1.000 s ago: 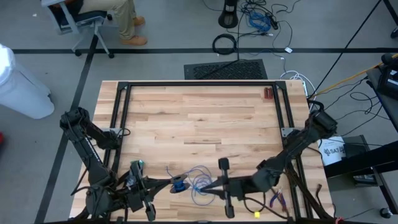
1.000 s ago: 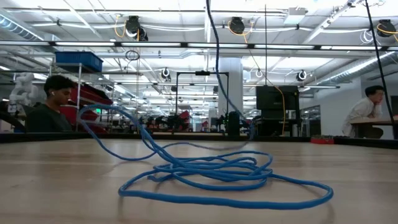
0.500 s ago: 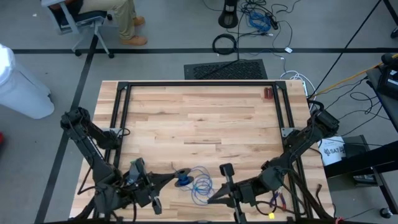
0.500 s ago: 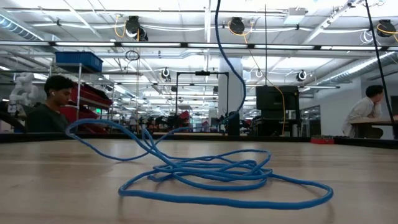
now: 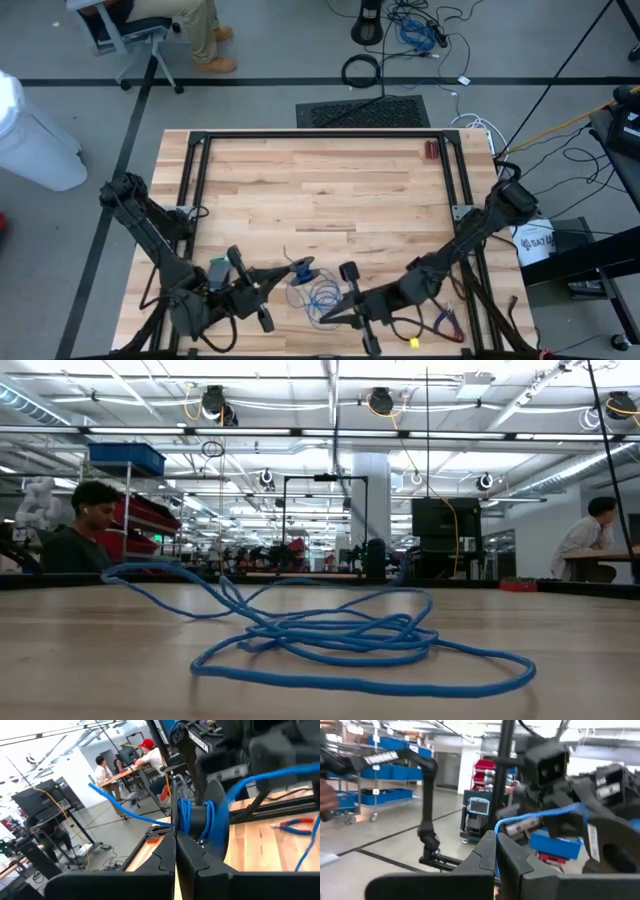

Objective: Coil cords
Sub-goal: Uncoil the blue wire from the spool

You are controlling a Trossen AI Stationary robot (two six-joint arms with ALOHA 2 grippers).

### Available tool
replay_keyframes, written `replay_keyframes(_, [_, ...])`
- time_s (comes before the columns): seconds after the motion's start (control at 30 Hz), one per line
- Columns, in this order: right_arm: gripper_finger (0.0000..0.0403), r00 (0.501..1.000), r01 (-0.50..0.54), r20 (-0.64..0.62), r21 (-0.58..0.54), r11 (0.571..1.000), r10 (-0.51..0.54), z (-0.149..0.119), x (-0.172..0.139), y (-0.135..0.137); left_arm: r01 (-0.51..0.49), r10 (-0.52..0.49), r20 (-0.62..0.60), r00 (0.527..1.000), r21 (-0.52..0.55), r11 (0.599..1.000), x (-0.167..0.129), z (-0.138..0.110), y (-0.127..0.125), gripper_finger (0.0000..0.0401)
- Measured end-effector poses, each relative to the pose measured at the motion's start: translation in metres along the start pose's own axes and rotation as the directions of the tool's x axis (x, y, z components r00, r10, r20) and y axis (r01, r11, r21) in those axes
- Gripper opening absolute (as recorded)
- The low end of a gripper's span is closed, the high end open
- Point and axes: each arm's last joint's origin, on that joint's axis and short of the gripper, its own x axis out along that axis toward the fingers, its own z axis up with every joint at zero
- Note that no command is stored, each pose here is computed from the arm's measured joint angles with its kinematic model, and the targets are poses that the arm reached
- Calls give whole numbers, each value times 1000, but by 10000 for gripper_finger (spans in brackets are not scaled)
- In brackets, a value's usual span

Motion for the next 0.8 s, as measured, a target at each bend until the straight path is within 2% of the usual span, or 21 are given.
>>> replay_keyframes(0.33, [0, 981, 33, -191, 20, 999, -28, -39, 12, -21, 8, -8, 6, 1000, -7, 1000, -3, 1, -1, 2])
replay_keyframes(0.63, [0, 949, 65, -311, 14, 998, -58, -51, 11, -31, 12, -12, 8, 1000, -7, 1000, -3, 1, -2, 2])
replay_keyframes(0.8, [0, 925, 72, -375, -3, 997, -68, -58, 10, -36, 50, -49, 33, 998, -32, 998, -5, 3, -2, 2])
